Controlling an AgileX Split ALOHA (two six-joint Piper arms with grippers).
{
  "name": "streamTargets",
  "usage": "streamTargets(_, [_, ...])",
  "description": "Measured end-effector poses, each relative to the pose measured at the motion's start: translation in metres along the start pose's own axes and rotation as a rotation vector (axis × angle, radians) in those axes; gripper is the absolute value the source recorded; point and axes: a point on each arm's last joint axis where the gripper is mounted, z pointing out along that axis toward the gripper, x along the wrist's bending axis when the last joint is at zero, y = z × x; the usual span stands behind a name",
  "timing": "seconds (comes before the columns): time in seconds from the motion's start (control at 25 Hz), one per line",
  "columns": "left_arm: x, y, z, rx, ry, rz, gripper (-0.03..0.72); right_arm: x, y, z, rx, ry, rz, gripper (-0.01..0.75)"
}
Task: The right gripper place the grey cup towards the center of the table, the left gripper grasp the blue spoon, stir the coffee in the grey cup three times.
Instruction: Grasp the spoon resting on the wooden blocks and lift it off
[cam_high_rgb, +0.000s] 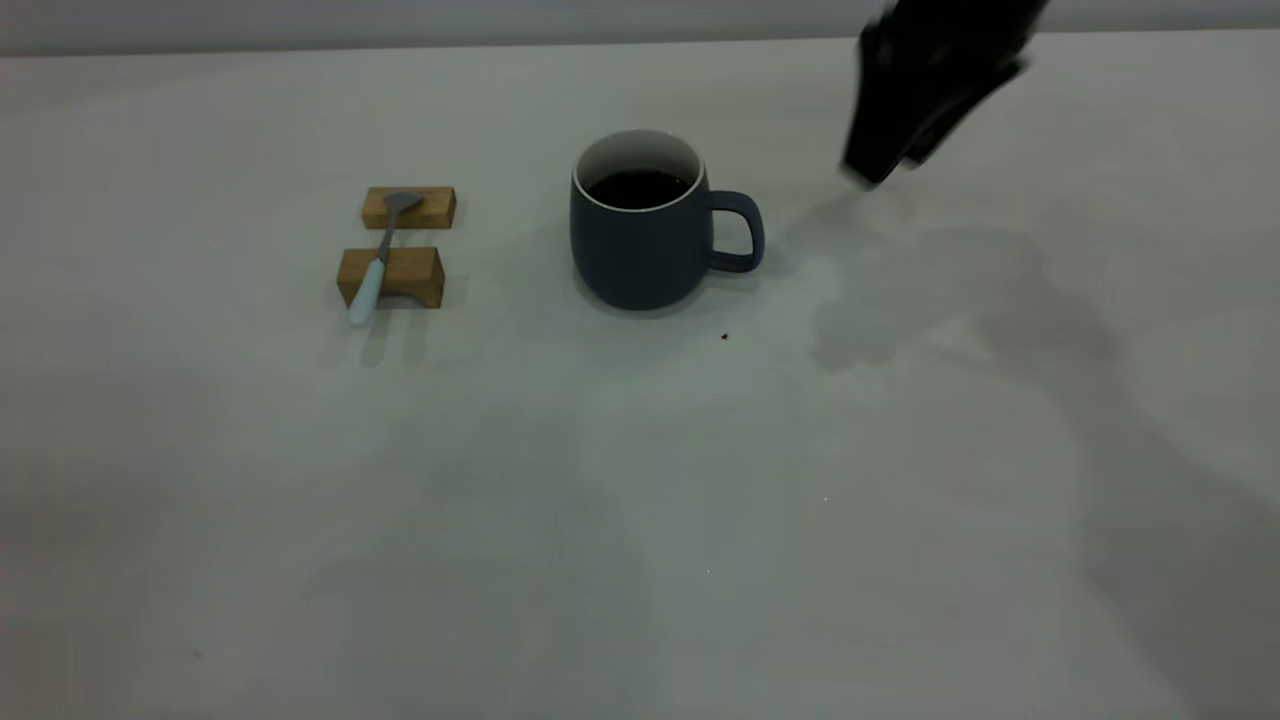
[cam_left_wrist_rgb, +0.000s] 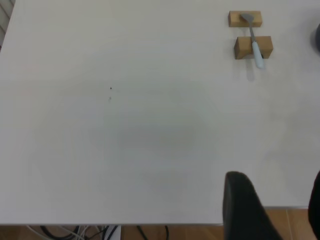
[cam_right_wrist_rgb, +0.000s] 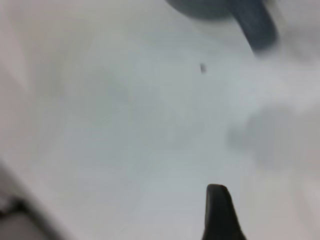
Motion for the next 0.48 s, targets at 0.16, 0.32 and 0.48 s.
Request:
streamTargets(0.16, [0.000, 0.000, 0.000, 0.000, 0.000, 0.000, 0.394, 0.016, -0.015, -0.056, 0.004, -0.054, 0.273, 0.511])
streamTargets(0.32, [0.000, 0.000, 0.000, 0.000, 0.000, 0.000, 0.394, 0.042, -0.045, -0.098, 0.006, -0.129, 0.322, 0.511])
streamTargets(0.48, [0.000, 0.000, 0.000, 0.000, 0.000, 0.000, 0.394, 0.077, -0.091, -0.137, -0.039, -0.195, 0.341, 0.511])
